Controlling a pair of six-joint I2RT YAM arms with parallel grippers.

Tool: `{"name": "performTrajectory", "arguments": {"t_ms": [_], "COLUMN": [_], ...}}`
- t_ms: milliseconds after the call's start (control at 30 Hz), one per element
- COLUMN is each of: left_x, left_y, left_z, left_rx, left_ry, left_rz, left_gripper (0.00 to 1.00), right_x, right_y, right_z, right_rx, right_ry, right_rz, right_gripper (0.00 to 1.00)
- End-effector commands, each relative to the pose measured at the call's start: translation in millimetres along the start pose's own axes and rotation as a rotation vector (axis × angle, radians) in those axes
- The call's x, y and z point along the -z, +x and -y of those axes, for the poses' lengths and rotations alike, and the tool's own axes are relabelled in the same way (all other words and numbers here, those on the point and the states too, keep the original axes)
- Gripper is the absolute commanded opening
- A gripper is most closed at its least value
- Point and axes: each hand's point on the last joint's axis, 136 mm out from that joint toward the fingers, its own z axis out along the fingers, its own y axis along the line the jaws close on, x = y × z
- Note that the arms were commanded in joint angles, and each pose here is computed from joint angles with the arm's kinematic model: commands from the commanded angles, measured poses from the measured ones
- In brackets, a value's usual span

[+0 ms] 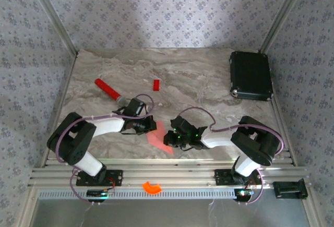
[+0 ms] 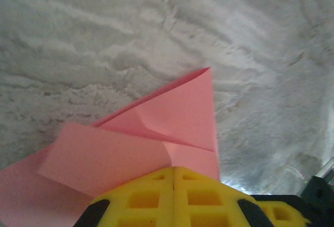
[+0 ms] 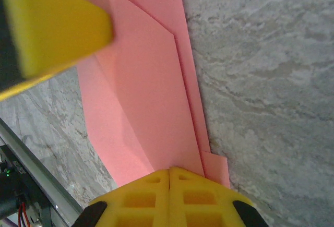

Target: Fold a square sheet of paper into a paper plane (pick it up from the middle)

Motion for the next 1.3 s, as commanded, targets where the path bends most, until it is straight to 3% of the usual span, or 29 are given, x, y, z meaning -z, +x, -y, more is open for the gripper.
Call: {"name": "performTrajectory", "arguments": {"t_ms": [0,467,1267], "left_x": [-6.6,-6.9,-11.1], "left_y": [-3.9,-3.1,1.9], "left_z": [5.2,-3.0,-10.6], "left_rx": [0.011,0.006,0.009], "left_ry": [0.016,-0.024,-0.040], "left_rz": [0.000,-0.009,-0.037], "left_gripper": [0.00,0.00,0.00], "right_x": [0.4,-0.5,6.8], "right_y": [30.3,14.6,12.6], "right_z": [64.8,39.6,51.0], "right_rx": [-0.026,0.024,0.008], "right_ry": [0.233,0.193,0.211], "right_rz": [-0.104,-0.087,-0.047], "right_gripper": [0.00,0.00,0.01]}}
